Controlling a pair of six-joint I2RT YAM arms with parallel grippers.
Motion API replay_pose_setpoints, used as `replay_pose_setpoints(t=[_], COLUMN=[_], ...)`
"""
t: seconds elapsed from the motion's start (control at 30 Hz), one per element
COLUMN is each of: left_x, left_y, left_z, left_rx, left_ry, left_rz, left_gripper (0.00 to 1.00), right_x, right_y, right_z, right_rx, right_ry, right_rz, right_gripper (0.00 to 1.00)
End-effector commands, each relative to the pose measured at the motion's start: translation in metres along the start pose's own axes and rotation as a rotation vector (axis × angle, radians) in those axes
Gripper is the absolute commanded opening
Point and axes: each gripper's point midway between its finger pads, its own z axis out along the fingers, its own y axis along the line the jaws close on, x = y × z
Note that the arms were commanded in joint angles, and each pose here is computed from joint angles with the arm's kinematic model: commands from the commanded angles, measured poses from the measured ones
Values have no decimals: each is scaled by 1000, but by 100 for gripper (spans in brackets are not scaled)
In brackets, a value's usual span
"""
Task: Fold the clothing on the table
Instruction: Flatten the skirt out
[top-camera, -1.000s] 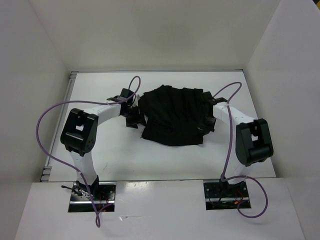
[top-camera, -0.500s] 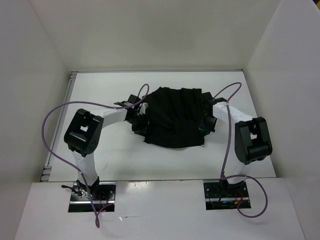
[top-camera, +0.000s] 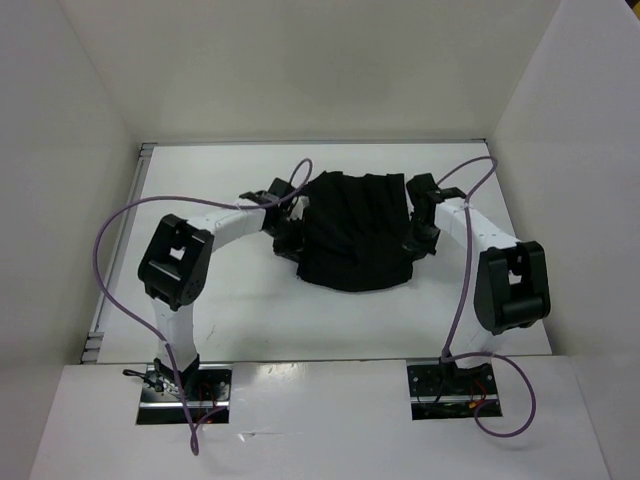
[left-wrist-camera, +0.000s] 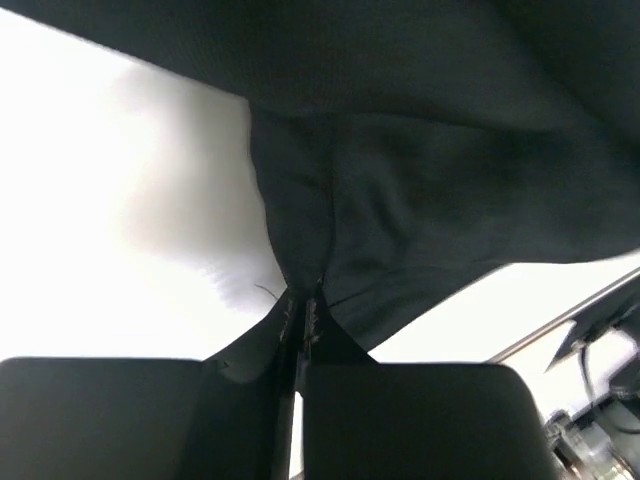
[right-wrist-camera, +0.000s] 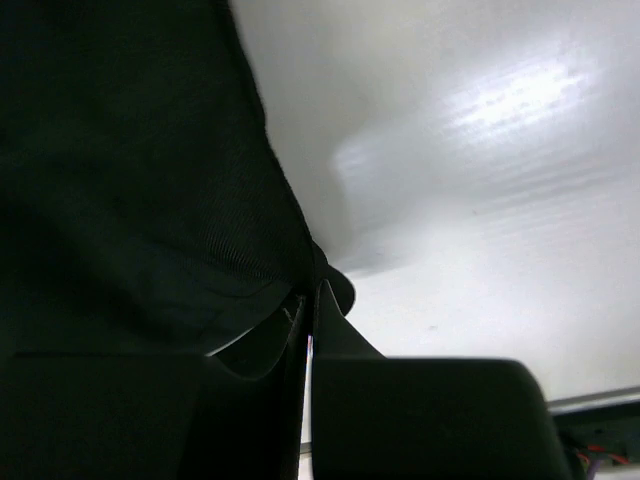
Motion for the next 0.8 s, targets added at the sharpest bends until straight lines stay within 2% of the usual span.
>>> replay_pose_setpoints(t=[0.0, 0.07, 0.1, 0.2, 0.23, 0.33, 0.47, 0.57, 0.6, 0.77], left_x=[-81, -118, -146, -186, -207, -230, -233, -222, -216, -194], left_y=[-24, -28, -46, -50, -62, -64, -62, -57, -45, -42], left_z=[-61, -95, -124, -171, -209, -266, -315, -316, -300, -292], left_rx=[-1, -18, 8, 21, 60, 105, 151, 157, 155, 174], left_ry=[-232, -342, -424, -535, -624, -751, -841, -842, -798, -782], left_rz=[80, 108, 128, 144, 163, 168, 167, 155, 122, 105], left_gripper=[0, 0, 0, 0, 0, 2, 4, 6, 6, 6], right_x=[-50, -84, -98, -138, -149, -172, -178, -173, -166, -153], right_y=[29, 47, 48, 61, 65, 63, 54, 54, 53, 49], right_z=[-61, -104, -119, -180, -206, -244, -285, -276, -268, -264], right_rx=[-154, -241, -253, -330, -365, -389, -440, -440, -430, -449], right_ry=[-184, -303, -350, -521, -580, -715, -838, -818, -794, -789], right_rz=[9, 5, 20, 25, 24, 52, 67, 59, 43, 34], right_gripper=[0, 0, 0, 0, 0, 0, 0, 0, 0, 0])
